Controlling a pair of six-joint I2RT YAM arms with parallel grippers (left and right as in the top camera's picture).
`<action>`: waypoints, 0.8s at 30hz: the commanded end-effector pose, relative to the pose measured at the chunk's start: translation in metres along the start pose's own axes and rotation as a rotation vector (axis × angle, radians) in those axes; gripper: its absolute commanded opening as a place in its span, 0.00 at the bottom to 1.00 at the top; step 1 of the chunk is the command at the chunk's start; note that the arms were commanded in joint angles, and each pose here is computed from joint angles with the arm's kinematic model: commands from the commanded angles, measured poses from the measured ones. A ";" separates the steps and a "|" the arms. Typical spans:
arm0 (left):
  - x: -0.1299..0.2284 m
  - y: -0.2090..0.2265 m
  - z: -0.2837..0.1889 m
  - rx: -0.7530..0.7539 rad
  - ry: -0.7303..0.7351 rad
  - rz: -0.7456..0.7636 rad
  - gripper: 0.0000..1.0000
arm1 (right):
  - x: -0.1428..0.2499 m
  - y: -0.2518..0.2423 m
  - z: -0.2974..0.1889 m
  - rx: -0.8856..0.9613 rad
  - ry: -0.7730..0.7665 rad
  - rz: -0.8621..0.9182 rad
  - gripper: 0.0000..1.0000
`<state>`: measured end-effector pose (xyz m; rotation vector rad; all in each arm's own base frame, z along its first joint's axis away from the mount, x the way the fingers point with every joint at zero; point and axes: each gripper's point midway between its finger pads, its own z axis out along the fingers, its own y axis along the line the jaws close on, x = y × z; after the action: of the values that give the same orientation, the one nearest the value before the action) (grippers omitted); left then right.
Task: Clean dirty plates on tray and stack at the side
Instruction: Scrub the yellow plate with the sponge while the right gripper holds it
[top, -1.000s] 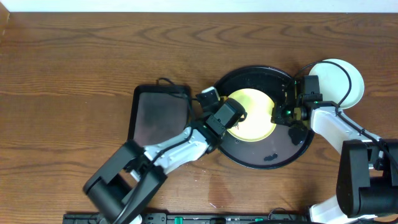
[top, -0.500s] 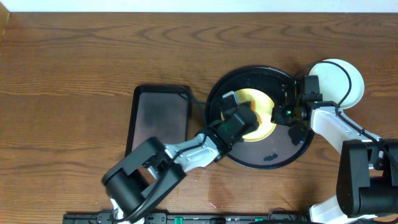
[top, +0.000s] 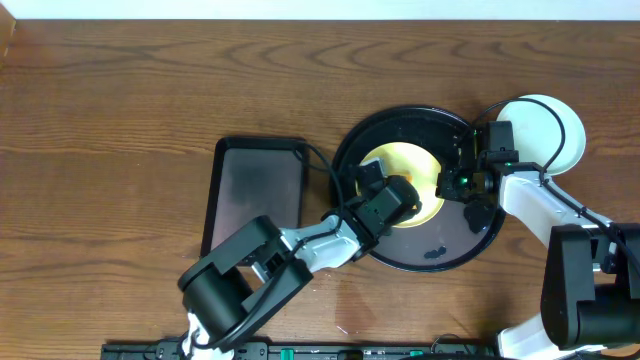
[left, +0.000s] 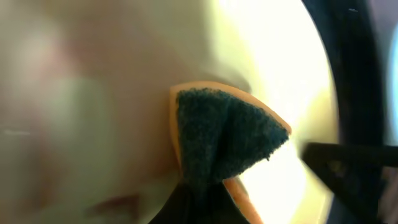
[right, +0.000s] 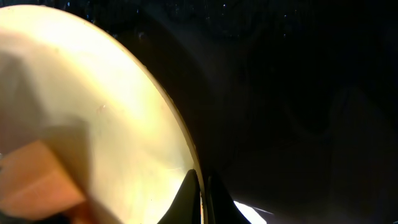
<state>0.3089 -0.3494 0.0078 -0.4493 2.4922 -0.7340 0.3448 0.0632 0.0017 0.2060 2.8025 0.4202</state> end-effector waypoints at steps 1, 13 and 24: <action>-0.034 0.049 -0.019 -0.216 -0.160 0.112 0.08 | 0.016 -0.006 0.012 0.019 0.057 -0.005 0.01; -0.073 0.019 -0.057 -0.166 -0.314 0.144 0.07 | 0.015 -0.005 0.012 0.018 0.056 -0.006 0.01; -0.050 -0.035 -0.010 0.162 -0.228 -0.020 0.08 | 0.015 -0.005 0.012 0.018 0.056 -0.006 0.01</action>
<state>0.3537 -0.3492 0.0843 -0.4269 2.1397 -0.8298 0.3449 0.0632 0.0017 0.2060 2.8025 0.4202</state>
